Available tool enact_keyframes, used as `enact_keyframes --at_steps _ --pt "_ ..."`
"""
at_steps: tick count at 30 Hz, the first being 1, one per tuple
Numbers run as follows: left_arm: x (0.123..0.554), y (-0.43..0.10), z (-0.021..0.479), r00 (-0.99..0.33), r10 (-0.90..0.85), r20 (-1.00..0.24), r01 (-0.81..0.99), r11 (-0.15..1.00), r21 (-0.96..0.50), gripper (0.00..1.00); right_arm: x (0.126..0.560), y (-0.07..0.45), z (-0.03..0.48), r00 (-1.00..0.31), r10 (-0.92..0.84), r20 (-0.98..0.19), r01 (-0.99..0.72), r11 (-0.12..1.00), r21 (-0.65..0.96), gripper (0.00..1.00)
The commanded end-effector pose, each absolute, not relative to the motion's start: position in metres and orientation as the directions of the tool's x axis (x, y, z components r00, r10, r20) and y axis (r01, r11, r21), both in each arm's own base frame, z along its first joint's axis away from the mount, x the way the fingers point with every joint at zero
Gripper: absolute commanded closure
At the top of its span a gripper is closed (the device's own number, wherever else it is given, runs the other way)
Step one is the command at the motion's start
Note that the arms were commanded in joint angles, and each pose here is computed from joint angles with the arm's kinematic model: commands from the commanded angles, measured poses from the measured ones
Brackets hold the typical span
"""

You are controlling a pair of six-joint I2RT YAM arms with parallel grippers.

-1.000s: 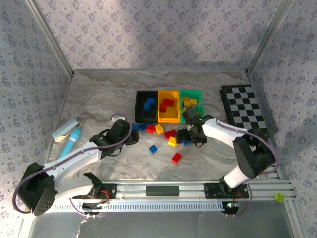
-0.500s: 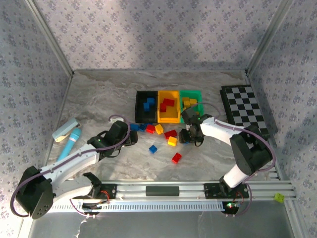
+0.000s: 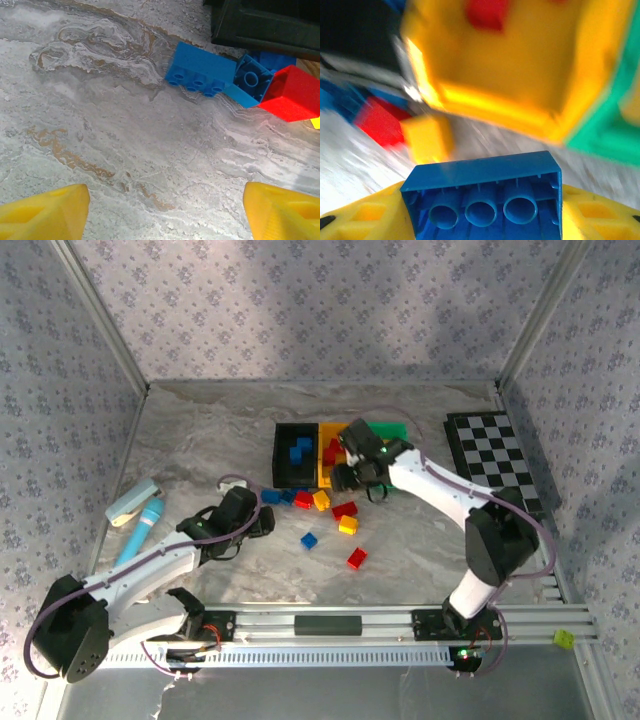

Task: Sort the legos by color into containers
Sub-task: Pick up the lego from the center of the table, then place the lego in the container.

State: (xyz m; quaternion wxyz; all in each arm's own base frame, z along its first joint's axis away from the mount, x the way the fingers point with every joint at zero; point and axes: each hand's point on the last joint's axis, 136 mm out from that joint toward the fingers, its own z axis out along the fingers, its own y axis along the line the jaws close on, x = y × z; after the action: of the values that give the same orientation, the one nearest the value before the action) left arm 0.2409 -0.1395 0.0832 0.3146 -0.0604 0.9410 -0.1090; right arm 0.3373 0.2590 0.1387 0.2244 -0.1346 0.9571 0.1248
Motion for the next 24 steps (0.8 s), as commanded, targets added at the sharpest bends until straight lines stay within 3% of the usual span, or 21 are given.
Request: enact_keyframes --at_steps 1,7,13,24 --pt "0.235 -0.135 0.079 -0.809 -0.189 -0.557 -0.062 0.969 -0.238 0.20 0.354 0.291 0.139 -0.835 -0.283 -0.472 -0.386 0.913 0.135 0.43" --pt "0.223 -0.127 0.080 -0.822 -0.190 -0.537 -0.070 0.969 -0.235 0.20 0.400 0.340 0.137 -0.803 -0.337 -0.491 -0.431 0.898 0.088 0.39" --pt "0.215 -0.124 0.076 -0.831 -0.198 -0.519 -0.076 0.966 -0.247 0.19 0.426 0.364 0.140 -0.796 -0.325 -0.510 -0.433 0.895 0.105 0.21" --pt "0.223 -0.132 0.078 -0.824 -0.196 -0.532 -0.060 0.963 -0.263 0.19 0.370 0.334 0.140 -0.772 -0.371 -0.516 -0.452 0.891 0.037 0.17"
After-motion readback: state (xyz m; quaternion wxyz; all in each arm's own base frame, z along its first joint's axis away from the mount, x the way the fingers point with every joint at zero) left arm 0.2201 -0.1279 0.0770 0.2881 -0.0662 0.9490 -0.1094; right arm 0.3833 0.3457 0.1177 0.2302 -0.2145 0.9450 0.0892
